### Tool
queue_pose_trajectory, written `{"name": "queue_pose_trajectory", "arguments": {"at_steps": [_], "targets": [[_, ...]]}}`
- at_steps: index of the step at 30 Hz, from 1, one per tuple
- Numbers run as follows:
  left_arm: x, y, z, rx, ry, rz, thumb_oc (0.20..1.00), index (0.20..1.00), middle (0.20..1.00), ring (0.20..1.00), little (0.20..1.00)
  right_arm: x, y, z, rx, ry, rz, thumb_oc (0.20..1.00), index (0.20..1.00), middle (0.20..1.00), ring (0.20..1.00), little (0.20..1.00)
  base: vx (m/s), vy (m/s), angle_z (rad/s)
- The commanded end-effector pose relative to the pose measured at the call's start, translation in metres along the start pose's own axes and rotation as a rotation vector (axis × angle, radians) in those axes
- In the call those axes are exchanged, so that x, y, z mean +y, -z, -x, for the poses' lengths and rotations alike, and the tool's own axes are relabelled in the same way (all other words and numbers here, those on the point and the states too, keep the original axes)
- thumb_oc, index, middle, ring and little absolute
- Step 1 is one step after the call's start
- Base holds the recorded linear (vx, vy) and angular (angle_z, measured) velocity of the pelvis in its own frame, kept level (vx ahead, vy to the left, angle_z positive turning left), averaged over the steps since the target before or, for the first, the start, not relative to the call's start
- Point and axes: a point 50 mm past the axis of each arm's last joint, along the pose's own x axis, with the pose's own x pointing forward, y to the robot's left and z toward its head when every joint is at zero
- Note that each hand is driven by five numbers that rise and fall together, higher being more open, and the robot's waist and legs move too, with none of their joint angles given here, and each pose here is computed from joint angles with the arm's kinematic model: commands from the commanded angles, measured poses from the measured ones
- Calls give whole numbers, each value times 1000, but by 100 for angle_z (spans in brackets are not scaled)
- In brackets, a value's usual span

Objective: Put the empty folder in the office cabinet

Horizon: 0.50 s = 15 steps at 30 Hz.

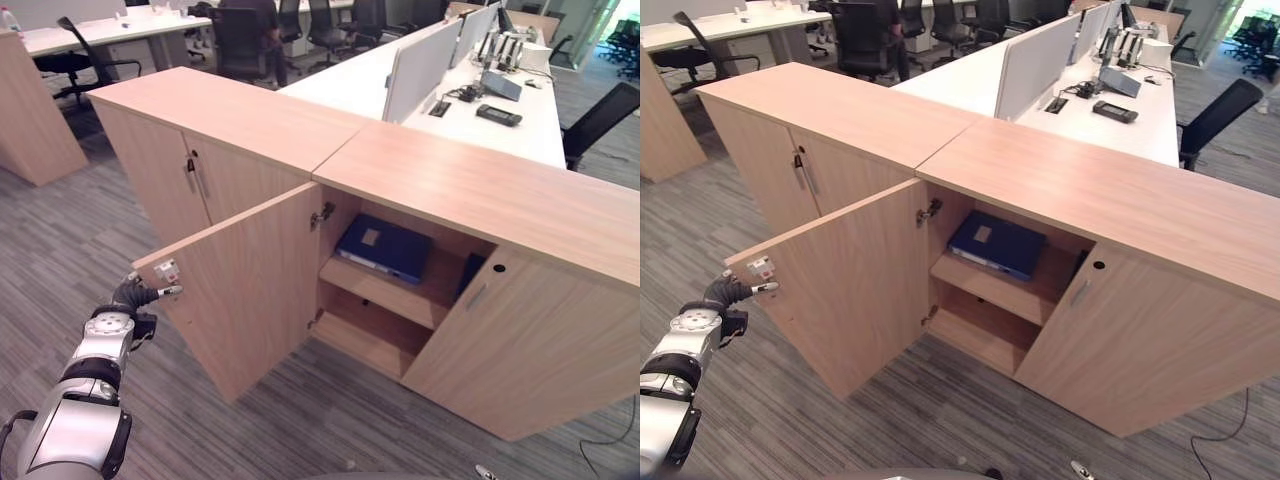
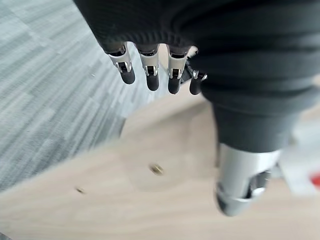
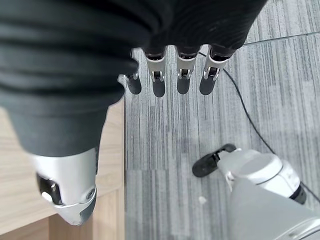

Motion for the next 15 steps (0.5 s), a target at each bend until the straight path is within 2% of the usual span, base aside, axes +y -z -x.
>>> {"name": "queue_pose_trajectory", "arguments": {"at_steps": [1, 12, 15], "targets": [[-7, -52, -8, -163, -2, 99, 1000, 1000, 1000, 1000, 1000, -5, -16, 1, -31, 20, 29, 1000, 1000, 1000, 1000, 1000, 0, 0, 0], [-46, -78, -11, -206, 105, -57, 1000, 1000, 1000, 1000, 1000, -2, -14, 0, -21, 20, 48, 1000, 1000, 1000, 1000, 1000, 0, 0, 0], [-71, -90, -9, -243, 163, -122, 1000, 1000, 1000, 1000, 1000, -1, -13, 0, -16, 22, 52, 1000, 1000, 1000, 1000, 1000, 0, 0, 0]]}}
